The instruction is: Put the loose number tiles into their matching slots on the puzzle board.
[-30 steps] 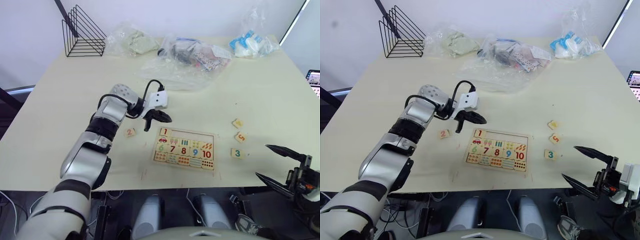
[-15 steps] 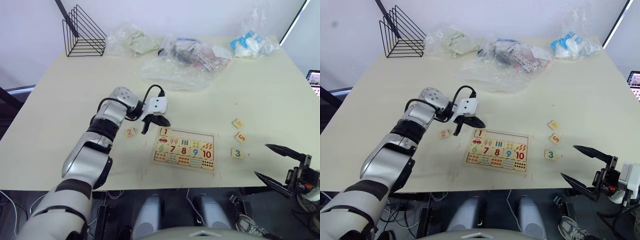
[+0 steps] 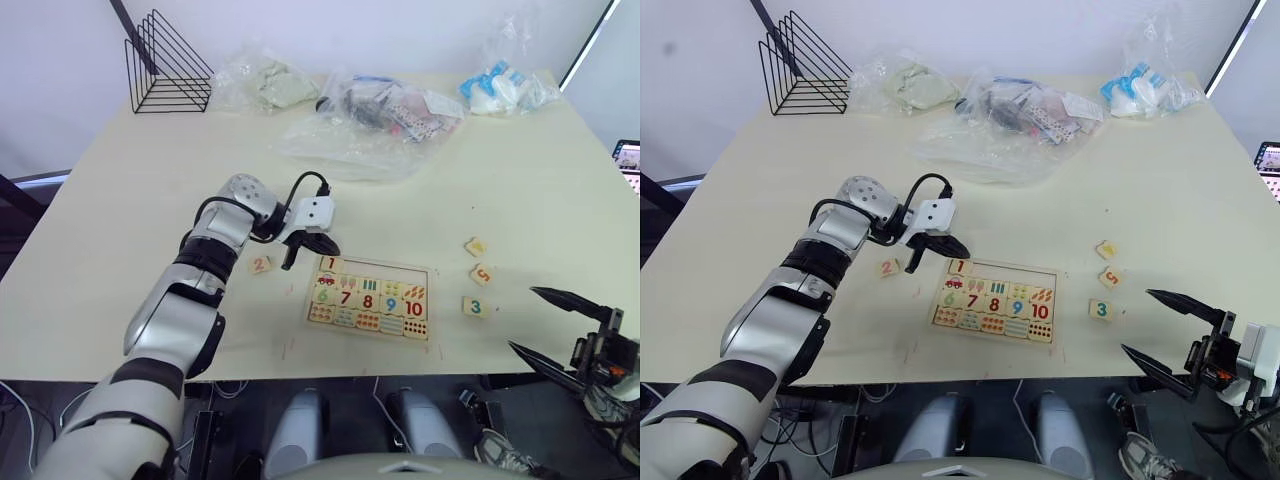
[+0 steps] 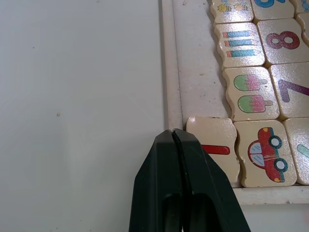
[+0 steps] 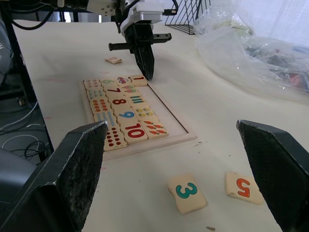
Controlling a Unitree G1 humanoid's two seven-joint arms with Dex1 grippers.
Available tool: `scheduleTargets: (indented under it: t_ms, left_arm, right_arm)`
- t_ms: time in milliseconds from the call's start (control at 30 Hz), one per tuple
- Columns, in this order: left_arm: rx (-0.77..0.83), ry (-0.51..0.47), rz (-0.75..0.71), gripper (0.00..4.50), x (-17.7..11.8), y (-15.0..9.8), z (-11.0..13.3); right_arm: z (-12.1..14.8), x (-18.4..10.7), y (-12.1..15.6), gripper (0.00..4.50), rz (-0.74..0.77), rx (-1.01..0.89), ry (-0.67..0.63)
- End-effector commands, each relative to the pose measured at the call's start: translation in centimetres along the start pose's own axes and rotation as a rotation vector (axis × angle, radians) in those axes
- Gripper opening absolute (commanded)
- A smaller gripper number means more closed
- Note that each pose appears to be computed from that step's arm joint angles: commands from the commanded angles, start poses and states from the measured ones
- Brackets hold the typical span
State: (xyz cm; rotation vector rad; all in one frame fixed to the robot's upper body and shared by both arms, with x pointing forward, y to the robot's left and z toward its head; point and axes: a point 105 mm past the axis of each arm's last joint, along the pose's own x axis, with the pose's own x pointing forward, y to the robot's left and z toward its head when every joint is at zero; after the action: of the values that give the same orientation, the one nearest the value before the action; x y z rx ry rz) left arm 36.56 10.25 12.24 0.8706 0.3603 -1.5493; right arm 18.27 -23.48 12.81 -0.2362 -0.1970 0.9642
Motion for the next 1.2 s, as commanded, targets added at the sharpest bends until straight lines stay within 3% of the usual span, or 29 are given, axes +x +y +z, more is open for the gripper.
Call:
scheduleTargets:
  t_ms: [33,933,1200]
  left_arm:
    - [0.024,0.009,-0.009,0.03,-0.40,-0.16,-0.01]
    - [0.038,0.022,-0.013,0.03,-0.89,-0.27,-0.43]
    - [0.040,-0.021,0.000,0.03,-1.15,-0.06,0.30]
  right_arm:
    - [0.85,0.04,-0.07,4.50,0.013,-0.033,-0.003]
    - [0.45,-0.35,-0.20,4.50,0.013,-0.034,0.003]
    - [0.28,-0.40,-0.24,4.50,0.011,-0.029,0.001]
